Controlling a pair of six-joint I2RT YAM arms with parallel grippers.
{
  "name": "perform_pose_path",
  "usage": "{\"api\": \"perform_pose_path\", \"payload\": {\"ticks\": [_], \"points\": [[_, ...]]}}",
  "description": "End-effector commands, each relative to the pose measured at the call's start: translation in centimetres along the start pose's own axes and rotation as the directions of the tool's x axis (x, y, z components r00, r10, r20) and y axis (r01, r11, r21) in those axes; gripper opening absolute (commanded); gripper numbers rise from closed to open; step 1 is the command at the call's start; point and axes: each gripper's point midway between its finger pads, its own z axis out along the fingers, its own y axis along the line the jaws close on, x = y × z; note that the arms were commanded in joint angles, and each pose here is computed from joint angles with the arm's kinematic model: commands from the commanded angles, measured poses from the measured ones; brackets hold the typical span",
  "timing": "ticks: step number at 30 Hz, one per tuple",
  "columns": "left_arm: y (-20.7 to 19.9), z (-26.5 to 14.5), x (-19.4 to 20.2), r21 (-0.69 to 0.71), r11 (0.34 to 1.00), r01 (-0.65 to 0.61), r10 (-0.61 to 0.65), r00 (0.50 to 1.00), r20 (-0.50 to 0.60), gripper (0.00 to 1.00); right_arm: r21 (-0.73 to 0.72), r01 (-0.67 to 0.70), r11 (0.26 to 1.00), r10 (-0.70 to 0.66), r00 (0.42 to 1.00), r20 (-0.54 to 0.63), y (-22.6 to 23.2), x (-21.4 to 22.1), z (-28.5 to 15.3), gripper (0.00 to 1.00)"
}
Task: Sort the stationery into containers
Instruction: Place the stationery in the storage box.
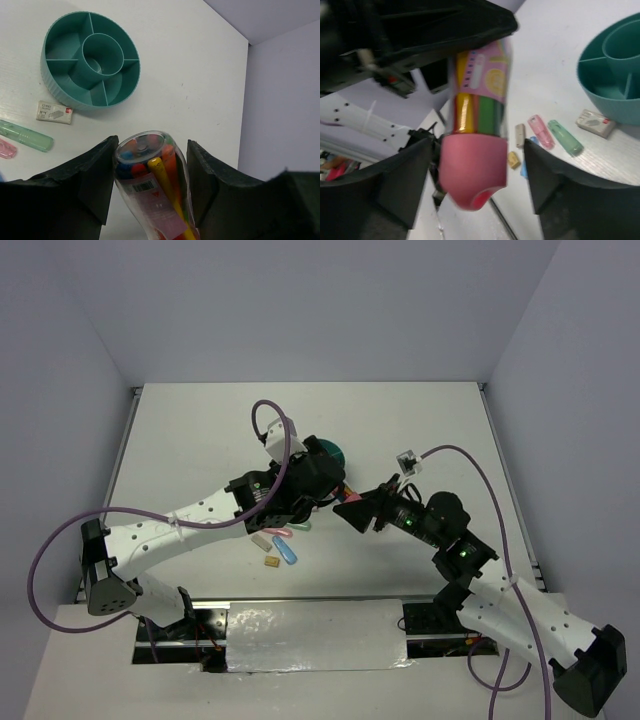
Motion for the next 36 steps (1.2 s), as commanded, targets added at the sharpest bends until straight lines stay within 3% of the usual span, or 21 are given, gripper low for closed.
{"api": "perform_pose_path", "payload": {"ticks": [1, 3, 6, 7, 9, 11, 12, 14, 15, 16, 17, 20, 24, 25, 27, 29, 30, 32, 33, 36], "points": [[-2.1, -0.7, -1.1, 0.068, 0.995, 0.072, -0.074, 0.997, 0.018, 0.0, 0.035, 0.036, 0.999, -0.039, 0.994, 0.102, 0.1, -2.6, 0.9, 0.75], [-1.7, -0.6, -1.1, 0.057, 0.996, 0.07, -0.072, 0.997, 0.019, 0.0, 0.044, 0.038, 0.998, -0.043, 0.993, 0.112, -0.1, -2.8, 1.2, 0.62], [-1.4, -0.7, -1.1, 0.056, 0.996, 0.065, -0.066, 0.998, 0.018, 0.0, 0.051, 0.057, 0.997, -0.063, 0.992, 0.109, 0.0, -3.0, 1.3, 0.28], [-1.2, -0.7, -1.0, 0.053, 0.997, 0.06, -0.061, 0.998, 0.019, 0.0, 0.054, 0.065, 0.996, -0.071, 0.991, 0.112, 0.1, -3.2, 1.2, 0.12], [-0.7, -0.6, -0.9, 0.041, 0.998, 0.051, -0.052, 0.998, 0.02, 0.0, 0.071, 0.088, 0.994, -0.095, 0.989, 0.112, 0.2, -3.7, 0.9, 0.0], [0.3, -0.5, -0.7, 0.024, 0.999, 0.023, -0.024, 0.999, 0.024, 0.02, 0.084, 0.128, 0.988, -0.136, 0.986, 0.095, 0.7, -4.3, 0.4, 0.0], [0.6, -0.4, -0.6, 0.017, 1.0, 0.014, -0.014, 1.0, 0.024, 0.09, 0.09, 0.142, 0.986, -0.15, 0.985, 0.084, 1.0, -4.5, 0.2, 0.0], [1.4, -0.1, 0.0, 0.012, 1.0, -0.016, 0.016, 1.0, 0.018, 0.39, 0.122, 0.193, 0.973, -0.197, 0.98, 0.018, 1.2, -4.6, -0.5, 0.0], [1.7, 0.0, 0.2, 0.017, 0.998, -0.06, 0.06, 0.998, 0.015, 0.76, 0.135, 0.213, 0.968, -0.212, 0.977, -0.017, 1.0, -4.4, -0.5, 0.0], [1.7, -0.1, 0.2, 0.029, 0.996, -0.085, 0.084, 0.996, 0.013, 0.92, 0.141, 0.237, 0.961, -0.231, 0.971, -0.059, 1.0, -4.2, -0.7, 0.0], [1.3, -0.1, 0.6, 0.061, 0.993, -0.1, 0.1, 0.995, -0.001, 0.99, 0.159, 0.28, 0.947, -0.264, 0.957, -0.117, 0.9, -4.1, -1.4, 0.0], [-0.3, -0.8, 0.1, 0.188, 0.924, -0.334, 0.335, 0.942, 0.027, 0.99, 0.165, 0.354, 0.921, -0.311, 0.92, -0.239, 0.3, -3.0, -2.4, 0.0], [-0.7, -2.5, -2.6, 0.272, 0.839, -0.471, 0.467, 0.88, 0.082, 0.99, 0.148, 0.412, 0.899, -0.363, 0.89, -0.275, 0.8, -3.0, -4.0, 0.0], [-0.8, -3.7, -3.4, 0.34, 0.808, -0.481, 0.478, 0.873, 0.098, 0.99, 0.126, 0.439, 0.89, -0.39, 0.874, -0.289, 1.1, -3.0, -4.4, 0.0], [-2.9, -6.8, -4.4, 0.563, 0.657, -0.501, 0.512, 0.845, 0.153, 0.99, 0.029, 0.456, 0.889, -0.425, 0.849, -0.314, 2.6, -2.4, -4.9, 0.0], [-2.6, -8.3, -3.5, 0.669, 0.505, -0.545, 0.576, 0.79, 0.209, 0.99, -0.065, 0.475, 0.877, -0.469, 0.821, -0.327, 4.1, -2.2, -5.5, 0.0], [-3.5, -11.1, -3.5, 0.755, 0.396, -0.523, 0.555, 0.791, 0.257, 0.99, -0.09, 0.478, 0.873, -0.48, 0.814, -0.328, 4.6, -2.1, -5.6, 0.0], [-2.8, -12.7, -1.9, 0.81, 0.254, -0.529, 0.585, 0.751, 0.307, 0.99, -0.129, 0.5, 0.856, -0.513, 0.796, -0.32, 5.3, -2.3, -5.8, 0.0], [-2.6, -15.0, -0.5, 0.867, 0.123, -0.482, 0.588, 0.74, 0.328, 0.99, -0.189, 0.514, 0.837, -0.547, 0.772, -0.323, 5.9, -2.0, -6.0, 0.0], [-2.3, -18.1, 1.1, 0.898, -0.09, -0.43, 0.571, 0.717, 0.4, 0.99, -0.245, 0.51, 0.825, -0.566, 0.745, -0.353, 6.7, -1.7, -6.3, 0.0]]}}
